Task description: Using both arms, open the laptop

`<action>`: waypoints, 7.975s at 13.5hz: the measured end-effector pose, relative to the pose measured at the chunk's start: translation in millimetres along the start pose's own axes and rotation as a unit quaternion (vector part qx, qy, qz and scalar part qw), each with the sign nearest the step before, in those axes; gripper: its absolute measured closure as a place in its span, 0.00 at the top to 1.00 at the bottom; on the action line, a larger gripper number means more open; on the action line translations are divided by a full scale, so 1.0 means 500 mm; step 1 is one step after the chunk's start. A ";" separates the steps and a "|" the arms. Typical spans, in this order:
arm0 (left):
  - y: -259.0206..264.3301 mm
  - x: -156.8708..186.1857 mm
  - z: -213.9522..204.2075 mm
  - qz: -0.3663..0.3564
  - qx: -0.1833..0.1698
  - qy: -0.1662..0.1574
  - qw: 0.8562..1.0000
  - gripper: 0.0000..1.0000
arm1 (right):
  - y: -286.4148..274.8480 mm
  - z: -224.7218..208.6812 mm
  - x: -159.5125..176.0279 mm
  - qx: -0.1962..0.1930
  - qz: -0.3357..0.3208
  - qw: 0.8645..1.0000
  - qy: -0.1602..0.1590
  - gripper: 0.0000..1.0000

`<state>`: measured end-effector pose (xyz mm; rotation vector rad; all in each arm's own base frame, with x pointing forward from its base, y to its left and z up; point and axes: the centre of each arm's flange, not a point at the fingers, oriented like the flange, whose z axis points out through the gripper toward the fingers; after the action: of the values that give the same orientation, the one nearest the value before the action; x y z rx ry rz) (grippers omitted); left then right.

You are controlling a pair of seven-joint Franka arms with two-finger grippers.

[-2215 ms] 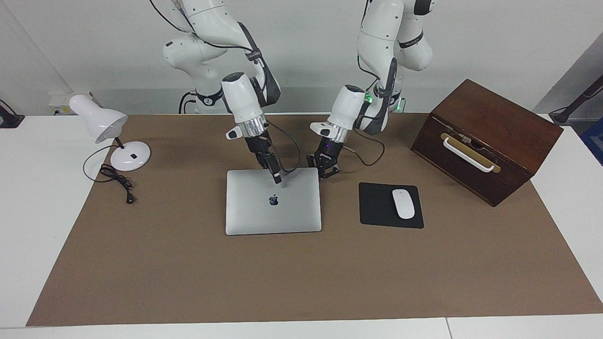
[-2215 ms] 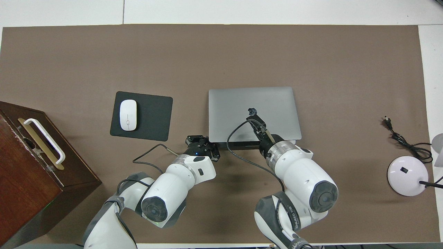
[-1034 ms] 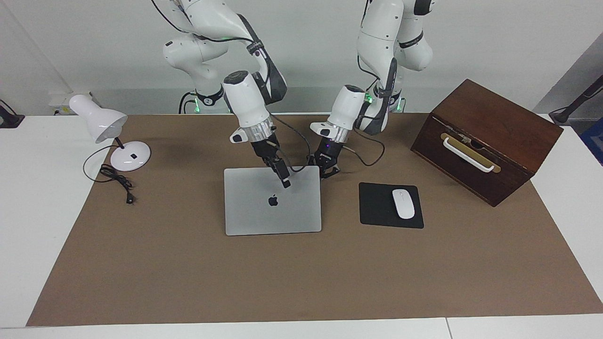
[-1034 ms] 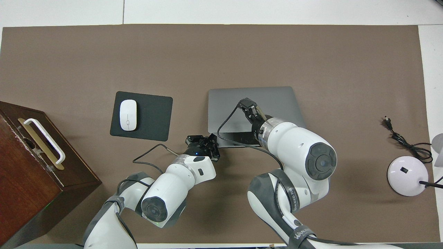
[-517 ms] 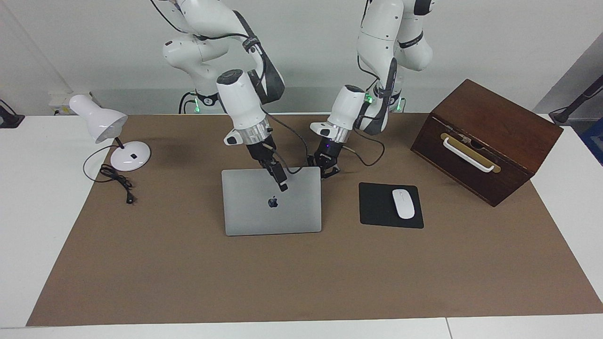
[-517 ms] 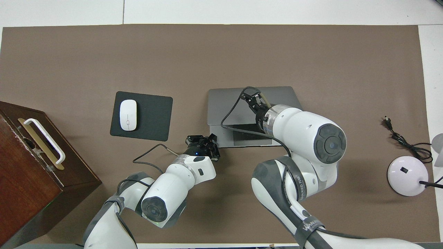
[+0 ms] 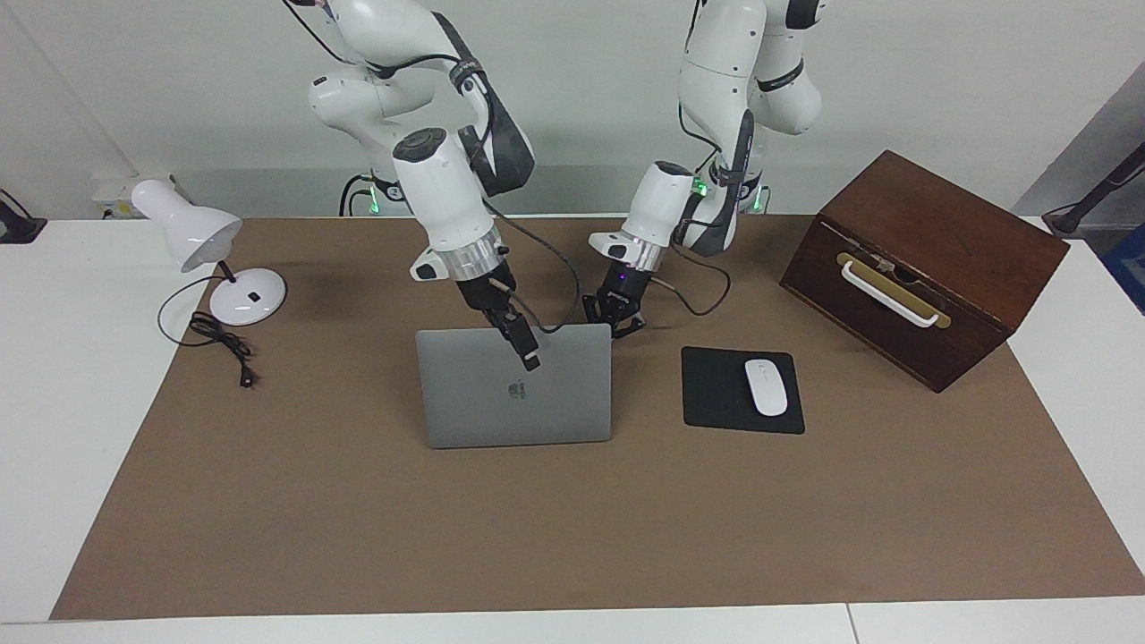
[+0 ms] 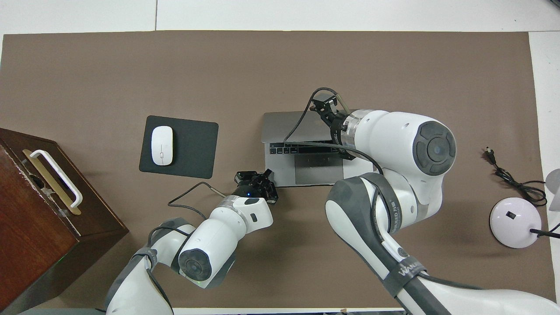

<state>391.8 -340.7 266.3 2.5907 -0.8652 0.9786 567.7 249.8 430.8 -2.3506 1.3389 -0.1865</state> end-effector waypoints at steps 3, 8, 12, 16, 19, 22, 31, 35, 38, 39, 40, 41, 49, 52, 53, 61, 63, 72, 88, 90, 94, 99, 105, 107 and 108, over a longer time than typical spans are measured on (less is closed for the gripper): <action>0.000 0.000 0.000 0.000 0.000 0.000 1.000 0.01 | -0.024 -0.016 0.012 -0.007 0.000 1.000 -0.004 1.00; 0.000 0.000 0.000 0.000 0.000 0.000 1.000 0.01 | -0.058 -0.030 0.038 -0.007 -0.003 1.000 -0.005 1.00; 0.000 0.000 0.000 0.000 0.000 0.000 1.000 0.01 | -0.076 -0.040 0.059 -0.014 -0.008 1.000 -0.007 1.00; 0.000 0.000 0.000 0.000 0.000 0.000 1.000 0.01 | -0.089 -0.052 0.092 -0.016 -0.017 1.000 -0.006 1.00; 0.000 0.000 0.000 0.000 0.000 0.000 1.000 0.01 | -0.093 -0.056 0.118 -0.017 -0.022 1.000 -0.004 1.00; 0.000 0.000 0.000 0.000 0.000 0.000 1.000 0.01 | -0.096 -0.056 0.136 -0.016 -0.025 1.000 -0.001 1.00; 0.000 0.000 0.000 0.000 0.000 0.000 1.000 0.01 | -0.112 -0.065 0.165 -0.019 -0.032 0.999 -0.002 1.00; 0.000 0.000 0.000 0.000 0.000 0.000 1.000 0.01 | -0.115 -0.062 0.170 -0.018 -0.036 0.999 -0.001 1.00; 0.000 0.000 0.000 0.000 0.000 0.000 1.000 0.01 | -0.117 -0.063 0.171 -0.018 -0.036 0.999 -0.001 1.00; 0.000 0.000 0.000 0.000 0.000 0.000 1.000 0.01 | -0.118 -0.063 0.171 -0.017 -0.036 0.999 -0.001 1.00; 0.000 0.000 0.000 0.000 0.000 0.000 1.000 0.01 | -0.119 -0.062 0.171 -0.017 -0.037 0.999 -0.001 1.00; 0.000 0.000 0.000 0.000 0.000 0.000 1.000 0.01 | -0.119 -0.062 0.172 -0.017 -0.037 0.999 -0.001 1.00; 0.000 0.000 0.000 0.000 0.000 0.000 1.000 0.01 | -0.113 -0.124 0.186 -0.051 -0.089 0.995 -0.021 1.00; 0.000 0.000 0.000 0.000 0.000 0.000 1.000 0.01 | -0.091 -0.219 0.210 -0.068 -0.125 0.989 -0.033 1.00; 0.000 0.000 0.000 0.000 0.000 0.000 1.000 0.01 | -0.081 -0.249 0.220 -0.073 -0.142 0.986 -0.038 1.00; 0.006 0.015 0.004 -0.053 -0.003 0.007 0.999 0.01 | 0.004 -0.398 0.322 -0.137 -0.375 0.917 -0.031 1.00; 0.008 0.031 0.002 -0.069 -0.004 0.015 0.997 0.01 | 0.022 -0.417 0.353 -0.146 -0.414 0.898 -0.028 1.00; -0.023 0.142 -0.111 -0.120 -0.005 -0.035 0.992 0.01 | 0.093 -0.466 0.480 -0.172 -0.497 0.850 -0.023 1.00; -0.393 0.393 -0.482 -0.183 0.036 -0.236 0.954 0.01 | 0.102 -0.501 0.457 -0.177 -0.490 0.853 -0.032 1.00; -0.449 0.406 -0.536 -0.207 0.045 -0.244 0.947 0.01 | 0.104 -0.499 0.456 -0.178 -0.490 0.853 -0.033 1.00; -0.584 0.395 -0.615 -0.265 0.071 -0.254 0.928 0.16 | 0.105 -0.500 0.455 -0.178 -0.490 0.853 -0.033 1.00; -0.671 0.359 -0.646 -0.331 0.101 -0.249 0.905 0.75 | 0.112 -0.499 0.455 -0.182 -0.487 0.853 -0.042 1.00; -0.692 0.347 -0.669 -0.341 0.122 -0.250 0.898 1.00 | 0.121 -0.516 0.462 -0.182 -0.481 0.857 -0.039 1.00; -0.708 0.341 -0.681 -0.344 0.132 -0.248 0.896 1.00 | 0.121 -0.546 0.452 -0.177 -0.483 0.857 -0.028 1.00; -0.715 0.338 -0.685 -0.347 0.135 -0.247 0.895 1.00 | 0.121 -0.558 0.446 -0.175 -0.484 0.857 -0.024 1.00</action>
<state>530.4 9.5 629.5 3.0647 0.1796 0.2426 547.9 -48.7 635.6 -3.1095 0.0307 -0.1747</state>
